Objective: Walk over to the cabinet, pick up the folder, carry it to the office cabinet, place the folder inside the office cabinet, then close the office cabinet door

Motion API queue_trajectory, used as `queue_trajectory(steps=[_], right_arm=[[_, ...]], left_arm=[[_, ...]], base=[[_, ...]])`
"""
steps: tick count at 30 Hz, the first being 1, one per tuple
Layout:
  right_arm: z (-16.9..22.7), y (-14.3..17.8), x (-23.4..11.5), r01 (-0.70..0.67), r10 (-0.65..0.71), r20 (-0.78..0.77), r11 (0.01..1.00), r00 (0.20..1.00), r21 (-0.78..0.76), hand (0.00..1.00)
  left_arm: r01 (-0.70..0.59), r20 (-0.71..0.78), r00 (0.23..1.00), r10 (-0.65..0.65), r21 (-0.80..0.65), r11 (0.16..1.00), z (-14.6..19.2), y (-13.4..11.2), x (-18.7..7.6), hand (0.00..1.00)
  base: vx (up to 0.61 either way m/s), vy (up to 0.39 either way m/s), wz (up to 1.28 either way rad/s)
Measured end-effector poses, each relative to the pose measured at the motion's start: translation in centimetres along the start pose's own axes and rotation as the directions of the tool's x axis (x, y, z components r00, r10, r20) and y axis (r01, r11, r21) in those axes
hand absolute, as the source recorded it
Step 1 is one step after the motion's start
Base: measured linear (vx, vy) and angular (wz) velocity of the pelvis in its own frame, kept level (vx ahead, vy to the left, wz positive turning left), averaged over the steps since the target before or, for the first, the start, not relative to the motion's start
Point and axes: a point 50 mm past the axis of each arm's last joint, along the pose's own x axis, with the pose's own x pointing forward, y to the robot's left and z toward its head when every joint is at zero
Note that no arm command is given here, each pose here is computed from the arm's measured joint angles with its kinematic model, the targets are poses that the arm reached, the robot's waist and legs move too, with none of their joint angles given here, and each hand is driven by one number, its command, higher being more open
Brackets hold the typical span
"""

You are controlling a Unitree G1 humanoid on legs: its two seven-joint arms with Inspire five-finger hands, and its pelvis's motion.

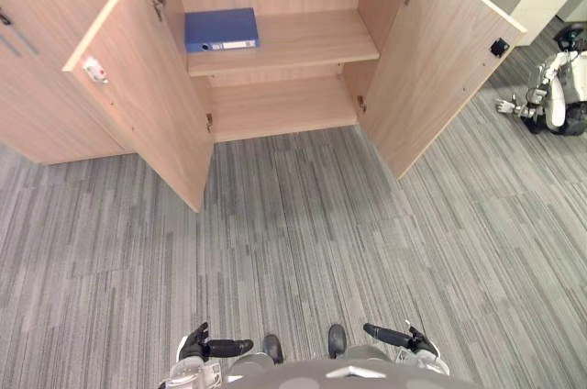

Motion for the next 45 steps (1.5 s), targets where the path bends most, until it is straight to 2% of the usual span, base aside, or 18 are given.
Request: queue_trajectory(steps=[3, 12, 17, 19, 23, 29, 32, 37, 45], right_arm=[[0.6, 0.6, 0.1, -0.018, 0.018, 0.016, 1.0, 1.0, 0.004, 1.0], [4.0, 1.4, 0.2, -0.053, 0.057, 0.145, 0.998, 0.988, -0.029, 1.0], [3.5, 0.4, 0.2, -0.033, 0.032, 0.139, 0.999, 0.99, 0.002, 1.0], [3.3, 0.5, 0.1, -0.037, 0.035, 0.129, 0.999, 0.991, 0.011, 1.0], [3.5, 1.5, -0.3, -0.071, 0.068, 0.168, 0.997, 0.983, 0.011, 1.0], [3.5, 2.5, -0.5, -0.097, 0.093, 0.175, 0.995, 0.98, 0.017, 1.0], [2.3, 1.0, -0.5, -0.054, 0.049, 0.141, 0.998, 0.989, 0.034, 1.0], [0.3, 1.0, -0.4, -0.048, 0.047, 0.054, 0.998, 0.997, 0.028, 1.0], [2.4, 1.6, -0.2, -0.082, 0.08, 0.123, 0.997, 0.989, 0.008, 1.0]], left_arm=[[0.003, 0.031, 1.0, -0.004, 0.017, 1.0, 1.1, 0.0, 0.2, 1.0], [0.062, 0.082, 0.995, -0.062, -0.002, 0.998, 3.1, -2.8, 0.4, 1.0], [0.105, 0.067, 0.992, -0.105, 0.008, 0.994, 2.5, -4.2, 0.2, 1.0], [0.104, 0.067, 0.993, -0.101, -0.044, 0.994, 2.5, -4.4, 0.1, 1.0], [0.095, 0.147, 0.986, -0.078, -0.118, 0.988, 4.3, -4.4, 0.0, 1.0], [0.121, 0.231, 0.969, -0.091, -0.12, 0.985, 6.1, -5.3, -0.3, 1.0], [0.14, 0.2, 0.972, -0.119, -0.093, 0.986, 5.2, -6.1, -0.4, 1.0], [0.139, 0.164, 0.978, -0.126, -0.075, 0.987, 4.7, -5.7, -0.1, 1.0], [0.141, 0.104, 0.985, -0.135, -0.047, 0.989, 3.4, -5.7, 0.0, 1.0]], base=[[0.11, 0.097, 0.08], [0.24, 0.008, 0.08], [0.56, -0.175, 0.43], [0.55, -0.174, 0.14], [0.44, -0.081, -0.05], [0.3, 0.094, -0.46], [0.32, 0.226, -0.35], [0.38, 0.242, -0.22], [0.35, 0.092, -0.05]])
